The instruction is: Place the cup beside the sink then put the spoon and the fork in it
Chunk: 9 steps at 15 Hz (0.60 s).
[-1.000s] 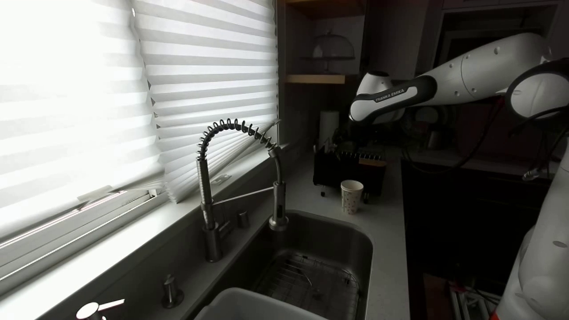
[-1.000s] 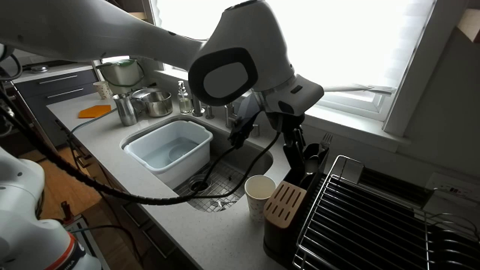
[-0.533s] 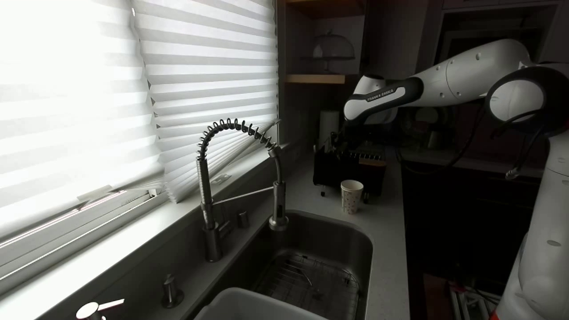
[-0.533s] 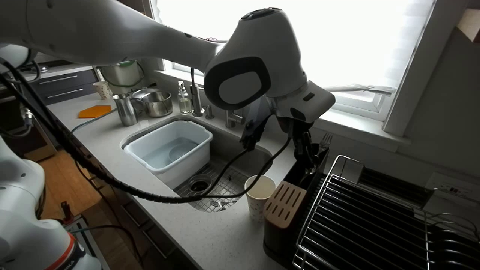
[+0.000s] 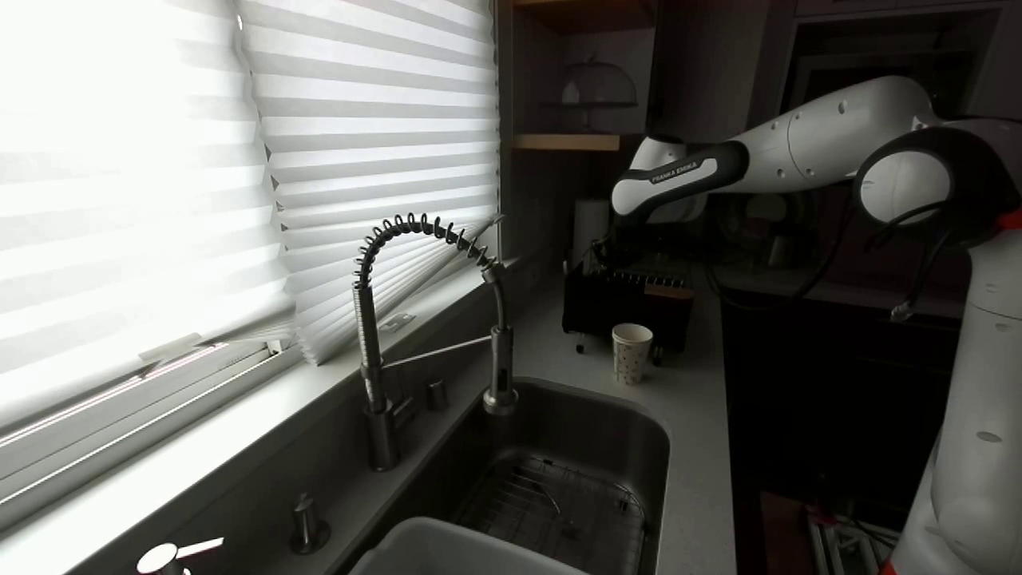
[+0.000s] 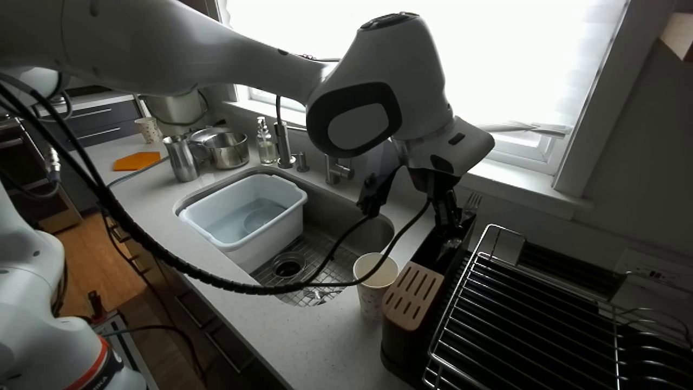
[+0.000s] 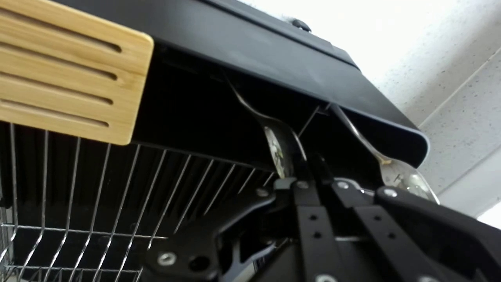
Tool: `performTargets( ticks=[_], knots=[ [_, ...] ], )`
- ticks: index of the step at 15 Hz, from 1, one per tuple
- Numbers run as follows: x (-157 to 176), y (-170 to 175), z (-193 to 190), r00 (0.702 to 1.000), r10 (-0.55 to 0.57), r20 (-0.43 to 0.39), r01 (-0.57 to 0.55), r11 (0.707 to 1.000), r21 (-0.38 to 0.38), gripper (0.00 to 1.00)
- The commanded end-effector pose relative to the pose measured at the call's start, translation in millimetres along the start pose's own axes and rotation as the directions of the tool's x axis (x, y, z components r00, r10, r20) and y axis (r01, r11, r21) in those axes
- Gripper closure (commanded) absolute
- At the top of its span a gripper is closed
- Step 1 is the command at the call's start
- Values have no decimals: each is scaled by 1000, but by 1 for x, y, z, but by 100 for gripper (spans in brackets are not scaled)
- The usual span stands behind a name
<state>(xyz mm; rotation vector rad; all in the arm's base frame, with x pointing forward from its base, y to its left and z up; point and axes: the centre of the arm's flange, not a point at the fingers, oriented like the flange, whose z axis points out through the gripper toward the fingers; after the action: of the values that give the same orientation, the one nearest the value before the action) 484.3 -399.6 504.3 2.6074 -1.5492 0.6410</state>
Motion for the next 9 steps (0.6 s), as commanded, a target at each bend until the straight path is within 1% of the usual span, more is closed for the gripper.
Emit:
performTargets(
  ticks=[1, 4, 9],
  knots=[
    [6, 2, 9, 1000, -10, 27, 11, 1000, -15, 99],
    [6, 2, -4, 1000, -12, 17, 12, 1000, -20, 99],
    [1, 2, -41, 998, -24, -59, 25, 999, 22, 99]
  ],
)
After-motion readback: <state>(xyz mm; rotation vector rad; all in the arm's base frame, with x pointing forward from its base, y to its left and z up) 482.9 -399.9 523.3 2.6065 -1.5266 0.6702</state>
